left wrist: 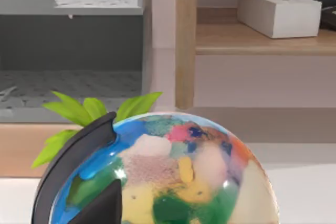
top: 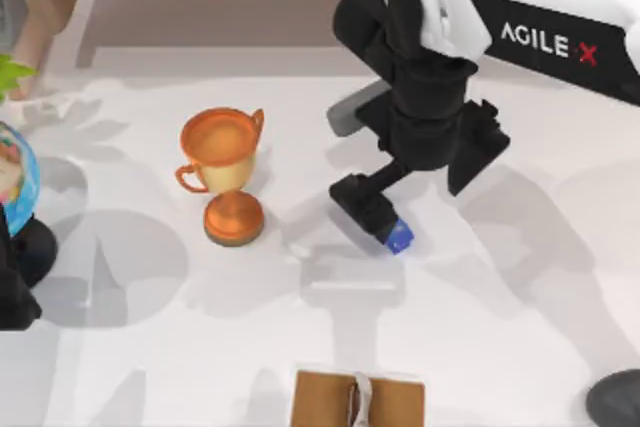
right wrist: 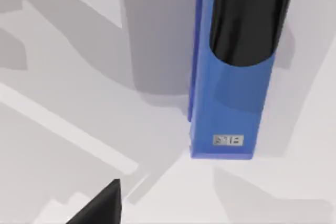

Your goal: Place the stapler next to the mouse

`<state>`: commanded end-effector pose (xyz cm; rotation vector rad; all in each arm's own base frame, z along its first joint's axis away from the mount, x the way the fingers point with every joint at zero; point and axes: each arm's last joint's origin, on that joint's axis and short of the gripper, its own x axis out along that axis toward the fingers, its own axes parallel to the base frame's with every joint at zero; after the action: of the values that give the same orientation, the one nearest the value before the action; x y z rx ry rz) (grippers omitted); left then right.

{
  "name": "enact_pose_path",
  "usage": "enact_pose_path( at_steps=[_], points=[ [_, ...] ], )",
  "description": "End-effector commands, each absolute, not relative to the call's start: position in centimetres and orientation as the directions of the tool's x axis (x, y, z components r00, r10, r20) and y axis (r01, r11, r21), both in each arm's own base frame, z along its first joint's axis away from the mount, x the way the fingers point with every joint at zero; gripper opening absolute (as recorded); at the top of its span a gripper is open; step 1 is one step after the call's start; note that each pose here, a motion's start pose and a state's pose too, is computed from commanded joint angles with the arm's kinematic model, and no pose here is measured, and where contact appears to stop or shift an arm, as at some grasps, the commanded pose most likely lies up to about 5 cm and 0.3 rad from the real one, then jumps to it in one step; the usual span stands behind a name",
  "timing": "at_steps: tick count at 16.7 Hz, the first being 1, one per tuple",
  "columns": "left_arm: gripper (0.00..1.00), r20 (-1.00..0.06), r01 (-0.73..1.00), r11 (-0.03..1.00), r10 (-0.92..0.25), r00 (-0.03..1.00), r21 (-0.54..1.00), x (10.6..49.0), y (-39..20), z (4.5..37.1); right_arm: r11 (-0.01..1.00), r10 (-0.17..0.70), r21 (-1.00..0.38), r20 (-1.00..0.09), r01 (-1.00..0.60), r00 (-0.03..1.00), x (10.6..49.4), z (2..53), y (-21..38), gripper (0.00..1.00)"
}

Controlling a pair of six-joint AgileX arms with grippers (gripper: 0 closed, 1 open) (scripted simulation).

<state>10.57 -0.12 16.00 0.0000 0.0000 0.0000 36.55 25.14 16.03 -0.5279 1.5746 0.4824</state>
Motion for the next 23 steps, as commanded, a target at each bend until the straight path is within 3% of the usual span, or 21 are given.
enact_pose_path(
  at_steps=[12, 23],
  points=[
    [1.0, 0.0, 0.0, 1.0, 0.0, 1.0, 0.0, 10.6, -0.1, 16.0, 0.817, 0.002, 0.002, -1.0, -0.577, 0.0, 38.6, 16.3, 27.5, 1.0],
    [1.0, 0.0, 0.0, 1.0, 0.0, 1.0, 0.0, 10.6, -0.1, 16.0, 0.815, 0.001, 0.002, -1.0, -0.579, -0.001, 38.5, 11.4, 27.7, 1.0]
  ],
)
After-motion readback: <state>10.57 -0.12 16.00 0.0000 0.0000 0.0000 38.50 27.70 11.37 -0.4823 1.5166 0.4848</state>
